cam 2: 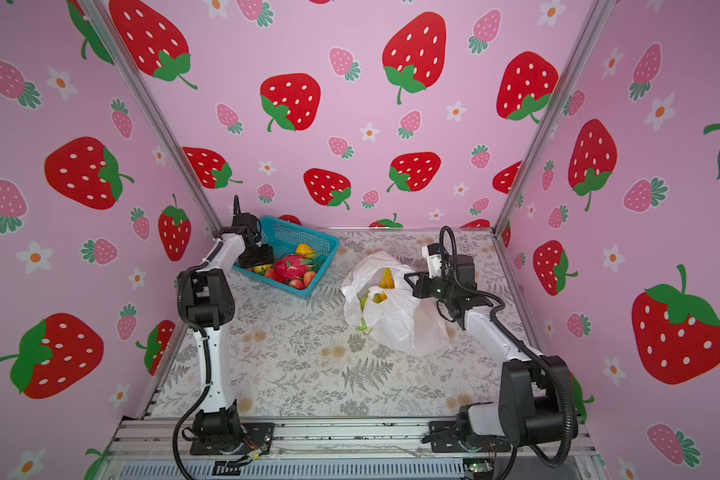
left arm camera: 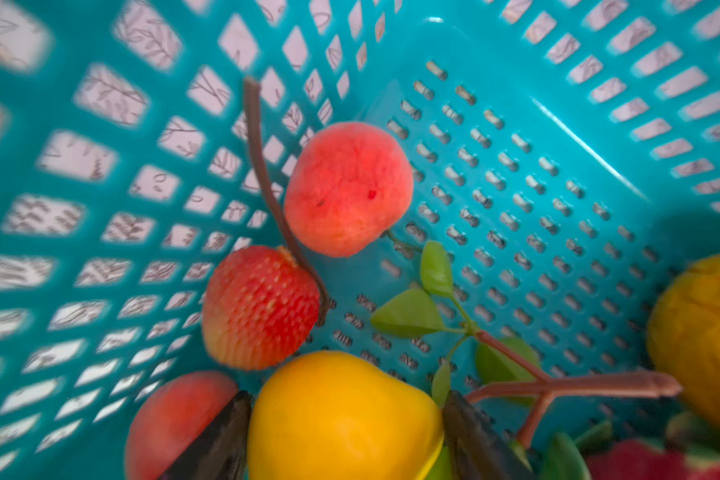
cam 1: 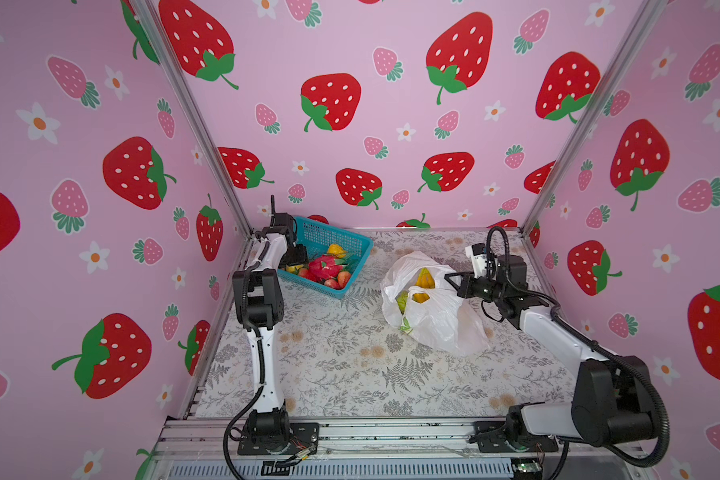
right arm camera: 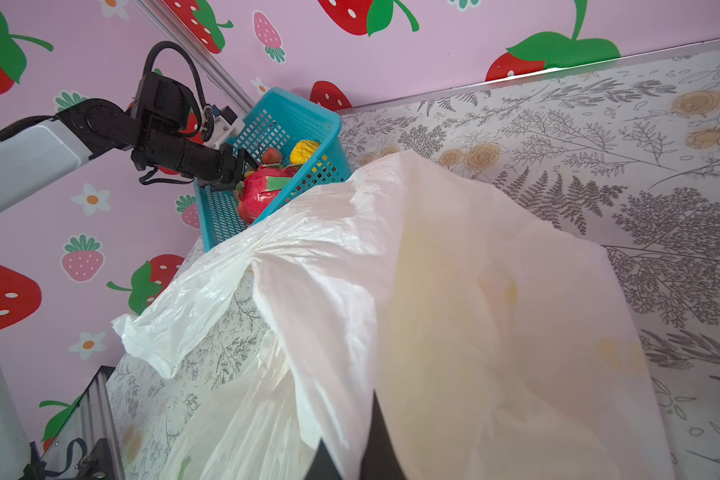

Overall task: Place the fake fruits into the plastic bag and tie a complex knot
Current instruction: 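Grasp the yellow pear with leafy stem using the left gripper, then carry the yellow pear with the left gripper to the bag mouth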

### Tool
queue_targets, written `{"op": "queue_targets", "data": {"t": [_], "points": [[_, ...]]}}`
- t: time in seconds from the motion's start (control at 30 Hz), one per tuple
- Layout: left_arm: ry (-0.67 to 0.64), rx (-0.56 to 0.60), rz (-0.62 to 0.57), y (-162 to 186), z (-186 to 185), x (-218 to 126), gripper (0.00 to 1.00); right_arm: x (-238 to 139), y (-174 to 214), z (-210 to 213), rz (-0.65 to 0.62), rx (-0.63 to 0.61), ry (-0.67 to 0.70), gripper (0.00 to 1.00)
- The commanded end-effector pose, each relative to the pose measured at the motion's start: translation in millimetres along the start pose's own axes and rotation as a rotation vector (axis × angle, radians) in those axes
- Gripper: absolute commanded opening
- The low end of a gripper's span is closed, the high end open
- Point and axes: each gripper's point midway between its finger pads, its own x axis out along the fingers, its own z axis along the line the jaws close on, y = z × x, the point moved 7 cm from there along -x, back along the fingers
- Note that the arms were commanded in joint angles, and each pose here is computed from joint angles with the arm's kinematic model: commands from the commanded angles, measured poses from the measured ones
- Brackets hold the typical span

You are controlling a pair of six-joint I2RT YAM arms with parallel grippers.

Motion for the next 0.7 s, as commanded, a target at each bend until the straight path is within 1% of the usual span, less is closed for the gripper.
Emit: {"op": "queue_targets", "data": {"t": [0.0,0.07,0.17,0.23,0.3,0.47,0.67], "points": [[0.026,0.008,0.049,4,-2,3,0.74,2,0,-2,-0.002,-0.021,-0.004,0.00],[0.027,0.006,0.047,3,-2,3,0.71,2,-1,-2,-0.002,-0.021,-0.005,0.00],[0.030,0.002,0.026,-1,-3,-3,0.63,3,0,-3,-0.001,-0.019,-0.005,0.00],[0.032,-0.002,0.002,-6,-3,-13,0.58,3,-1,-3,-0.003,-0.020,-0.005,0.00],[0.037,-0.003,-0.034,-12,-4,-26,0.56,3,0,-3,-0.001,-0.017,-0.006,0.00],[0.066,-0.027,-0.188,-26,-7,-82,0.55,2,0,-2,-0.002,-0.016,-0.004,0.00],[0.104,-0.068,-0.355,-22,-9,-143,0.54,1,-2,-1,-0.010,-0.016,-0.006,0.00]]}}
